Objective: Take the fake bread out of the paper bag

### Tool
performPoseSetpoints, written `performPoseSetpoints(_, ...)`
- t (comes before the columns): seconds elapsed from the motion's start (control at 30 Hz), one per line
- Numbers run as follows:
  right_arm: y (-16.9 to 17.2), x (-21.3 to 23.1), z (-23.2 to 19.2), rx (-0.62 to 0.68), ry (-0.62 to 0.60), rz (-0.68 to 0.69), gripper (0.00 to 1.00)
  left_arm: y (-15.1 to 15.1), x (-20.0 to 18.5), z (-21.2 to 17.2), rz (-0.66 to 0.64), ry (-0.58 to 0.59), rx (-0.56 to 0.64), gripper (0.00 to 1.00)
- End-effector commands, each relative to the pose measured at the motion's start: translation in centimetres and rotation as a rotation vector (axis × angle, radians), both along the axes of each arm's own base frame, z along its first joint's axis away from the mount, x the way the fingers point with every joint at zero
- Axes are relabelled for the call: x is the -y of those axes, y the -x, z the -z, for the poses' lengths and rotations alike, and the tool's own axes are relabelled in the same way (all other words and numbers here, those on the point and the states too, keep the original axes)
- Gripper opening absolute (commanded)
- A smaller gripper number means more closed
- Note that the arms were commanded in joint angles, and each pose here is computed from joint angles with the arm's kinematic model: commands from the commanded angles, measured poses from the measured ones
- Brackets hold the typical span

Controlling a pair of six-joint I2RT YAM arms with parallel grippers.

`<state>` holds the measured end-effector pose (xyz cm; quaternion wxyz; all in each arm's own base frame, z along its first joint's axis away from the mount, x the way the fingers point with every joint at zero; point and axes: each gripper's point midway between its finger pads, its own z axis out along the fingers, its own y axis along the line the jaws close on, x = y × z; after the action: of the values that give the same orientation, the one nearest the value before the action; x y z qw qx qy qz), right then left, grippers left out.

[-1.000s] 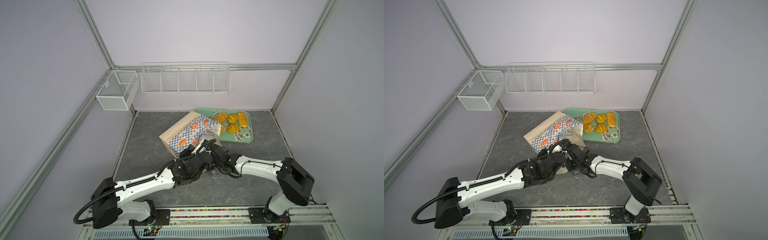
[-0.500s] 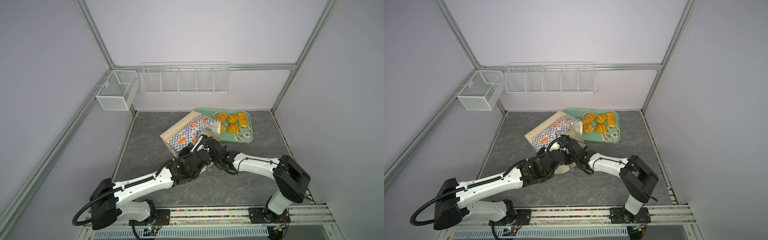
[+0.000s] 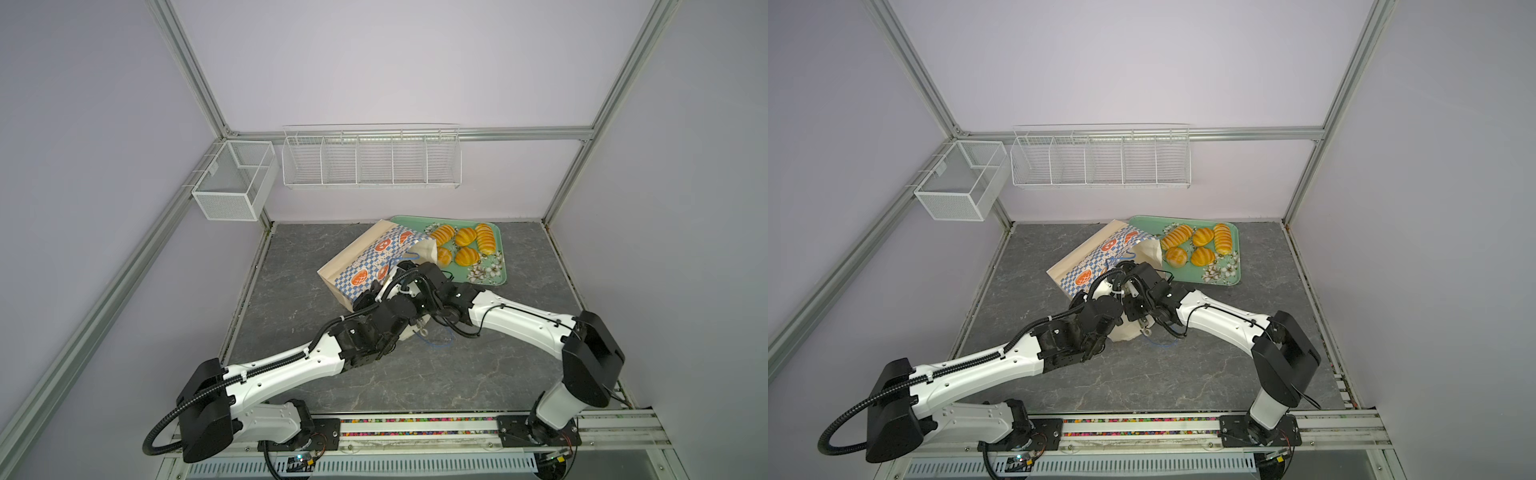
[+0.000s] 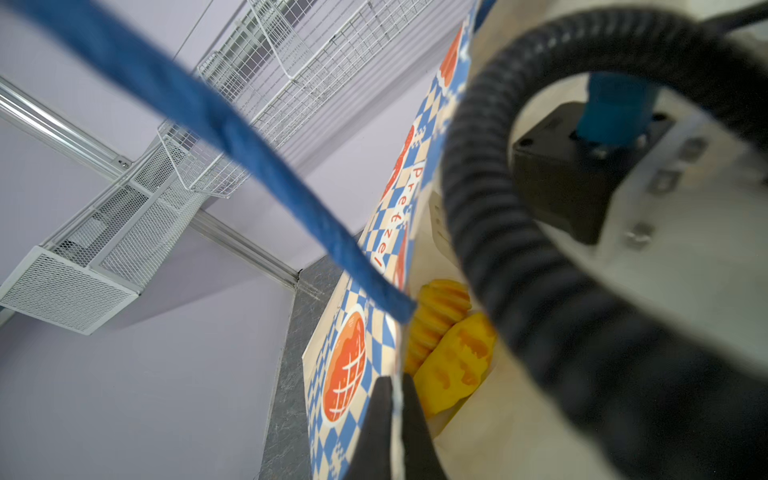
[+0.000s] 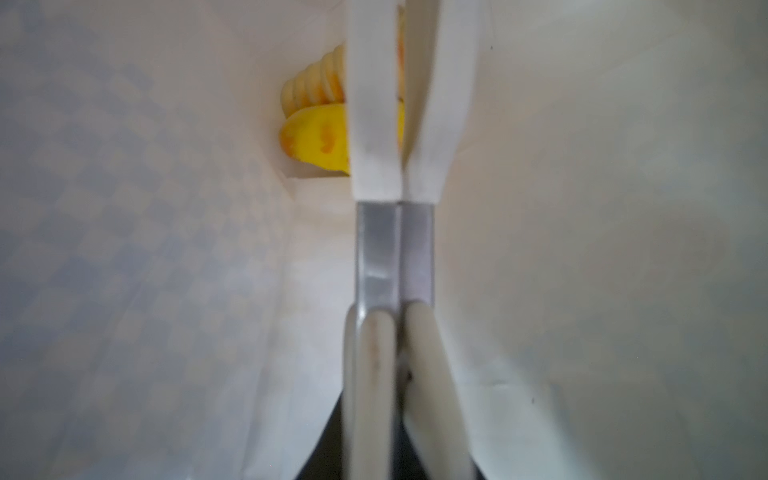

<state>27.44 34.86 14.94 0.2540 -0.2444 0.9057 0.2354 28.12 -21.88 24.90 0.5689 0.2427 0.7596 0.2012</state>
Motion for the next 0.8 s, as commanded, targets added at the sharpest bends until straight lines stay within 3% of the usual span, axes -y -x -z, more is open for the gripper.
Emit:
performPoseSetpoints(0.0,3.5,0.7,-3.4,-0.053,-0.034,-0.087,0.07,1.0,-0.7,5.6,0.069,-0.250,-0.146,0.00)
performPoseSetpoints(0.13,5.7,3.9,-1.9,-0.117,0.064,-0.081,0.07,0.7,-1.2,5.2,0.048,-0.255,-0.144,0.00)
performPoseSetpoints(0.4,6.8,8.0,0.3,-0.076,0.247,-0.122,0.07,0.3,-1.4,3.0,0.028,-0.287,-0.110,0.00)
performPoseSetpoints(0.77,4.3,6.3,6.0,-0.010,0.185,-0.088,0.07,0.6,-2.3,-2.7,0.053,-0.298,-0.018,0.00)
